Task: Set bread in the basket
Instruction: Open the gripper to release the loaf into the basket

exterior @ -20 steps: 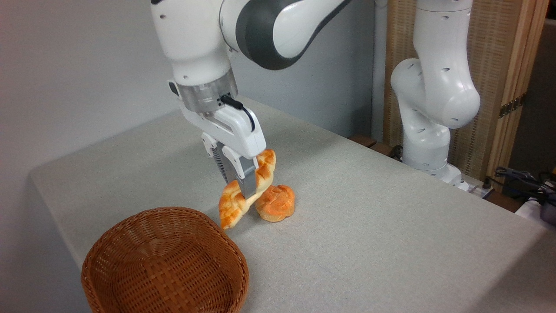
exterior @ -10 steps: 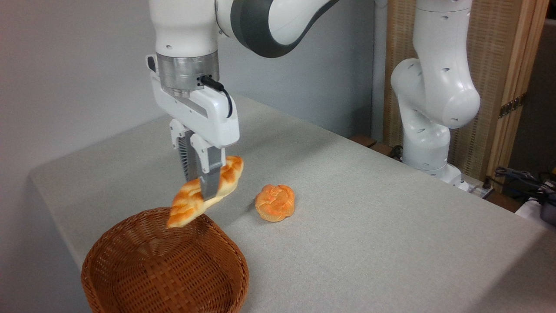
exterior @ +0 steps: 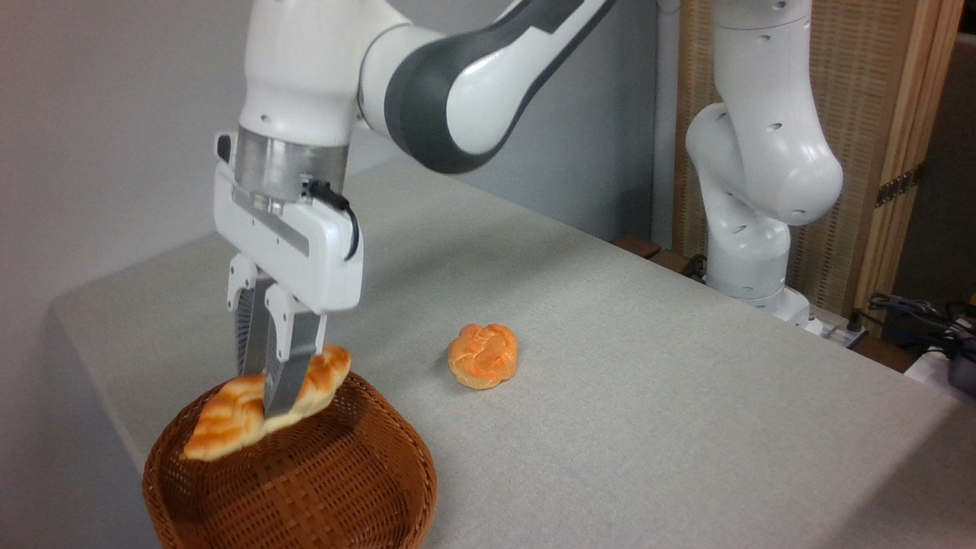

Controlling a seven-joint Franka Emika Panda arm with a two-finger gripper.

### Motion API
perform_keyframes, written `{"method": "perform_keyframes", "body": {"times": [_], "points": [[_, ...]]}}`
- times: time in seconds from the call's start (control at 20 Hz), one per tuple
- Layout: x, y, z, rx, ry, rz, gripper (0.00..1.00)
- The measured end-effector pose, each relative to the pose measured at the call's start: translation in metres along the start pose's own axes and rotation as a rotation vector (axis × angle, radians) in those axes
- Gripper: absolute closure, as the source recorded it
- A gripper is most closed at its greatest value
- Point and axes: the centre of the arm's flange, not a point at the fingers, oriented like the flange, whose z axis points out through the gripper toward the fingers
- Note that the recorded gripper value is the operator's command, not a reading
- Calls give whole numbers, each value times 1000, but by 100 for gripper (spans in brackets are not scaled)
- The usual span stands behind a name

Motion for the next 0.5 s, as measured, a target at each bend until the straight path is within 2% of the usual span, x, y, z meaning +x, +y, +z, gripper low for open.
{"method": "perform_keyframes", "body": {"times": [0.2, 0.5], "points": [[-4, -4, 14, 3, -17, -6, 0], [-4, -4, 14, 3, -17, -5, 0]]}}
